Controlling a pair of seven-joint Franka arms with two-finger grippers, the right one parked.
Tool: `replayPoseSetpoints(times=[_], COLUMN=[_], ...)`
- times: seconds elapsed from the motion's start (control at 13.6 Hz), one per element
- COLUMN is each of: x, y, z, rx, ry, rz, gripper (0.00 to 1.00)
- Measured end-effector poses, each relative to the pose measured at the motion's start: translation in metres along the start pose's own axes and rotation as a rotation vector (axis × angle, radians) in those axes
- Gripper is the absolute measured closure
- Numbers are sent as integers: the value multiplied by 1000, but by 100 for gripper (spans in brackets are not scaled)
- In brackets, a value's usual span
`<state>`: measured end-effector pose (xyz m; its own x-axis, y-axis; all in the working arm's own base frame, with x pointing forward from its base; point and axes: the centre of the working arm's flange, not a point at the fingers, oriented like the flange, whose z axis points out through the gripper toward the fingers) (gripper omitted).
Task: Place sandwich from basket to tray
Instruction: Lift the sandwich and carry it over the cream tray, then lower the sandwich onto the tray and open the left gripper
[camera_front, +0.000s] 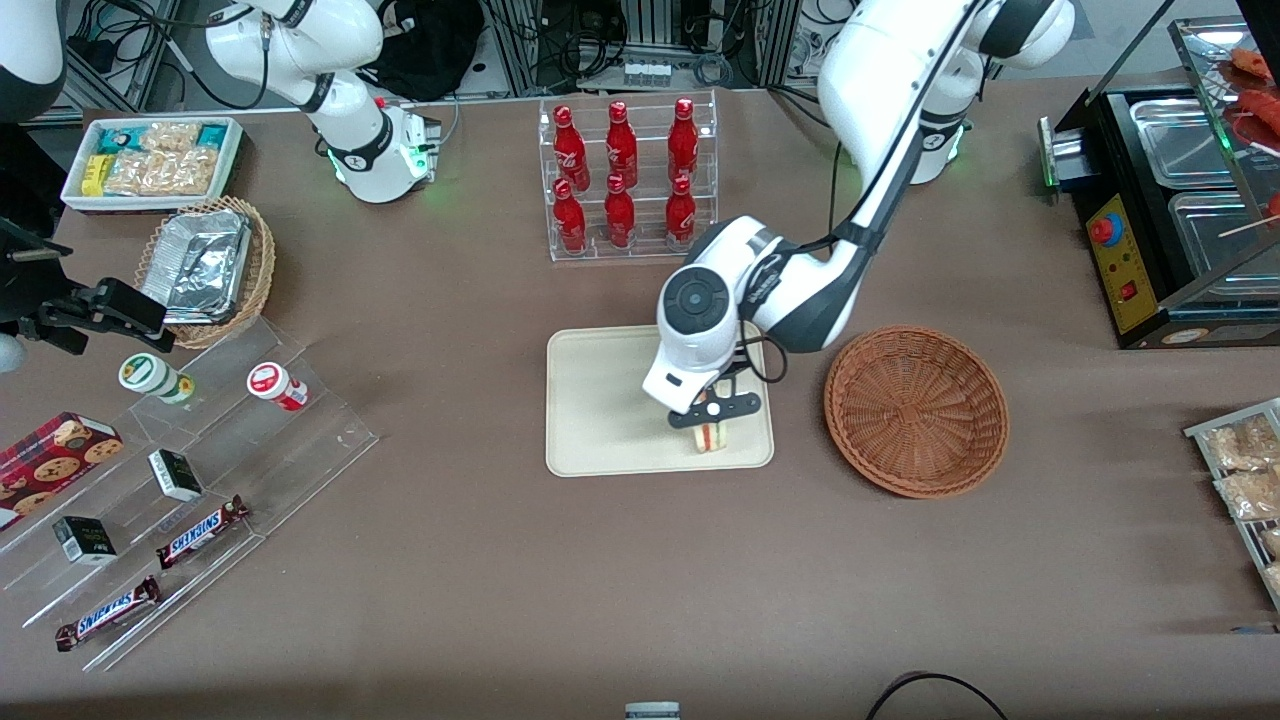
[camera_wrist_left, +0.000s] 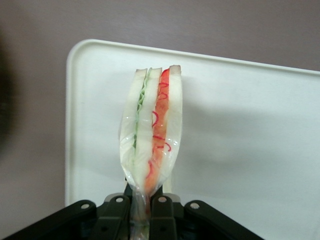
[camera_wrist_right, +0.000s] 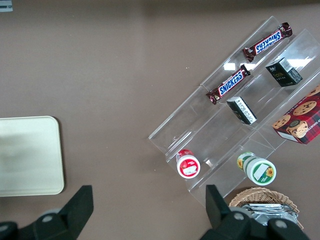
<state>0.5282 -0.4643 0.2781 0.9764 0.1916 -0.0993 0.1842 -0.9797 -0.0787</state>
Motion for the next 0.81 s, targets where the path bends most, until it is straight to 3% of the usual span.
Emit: replayPoseSetpoints(times=[0.22, 0.44, 0.74, 0.81], x=[-9, -15, -15, -15], y=[27, 41, 42, 42], z=[15, 19, 26, 27], rx=[-25, -65, -62, -61], ry=[-21, -11, -15, -16], rz=[7, 16, 16, 16], gripper=[86, 86, 83, 77])
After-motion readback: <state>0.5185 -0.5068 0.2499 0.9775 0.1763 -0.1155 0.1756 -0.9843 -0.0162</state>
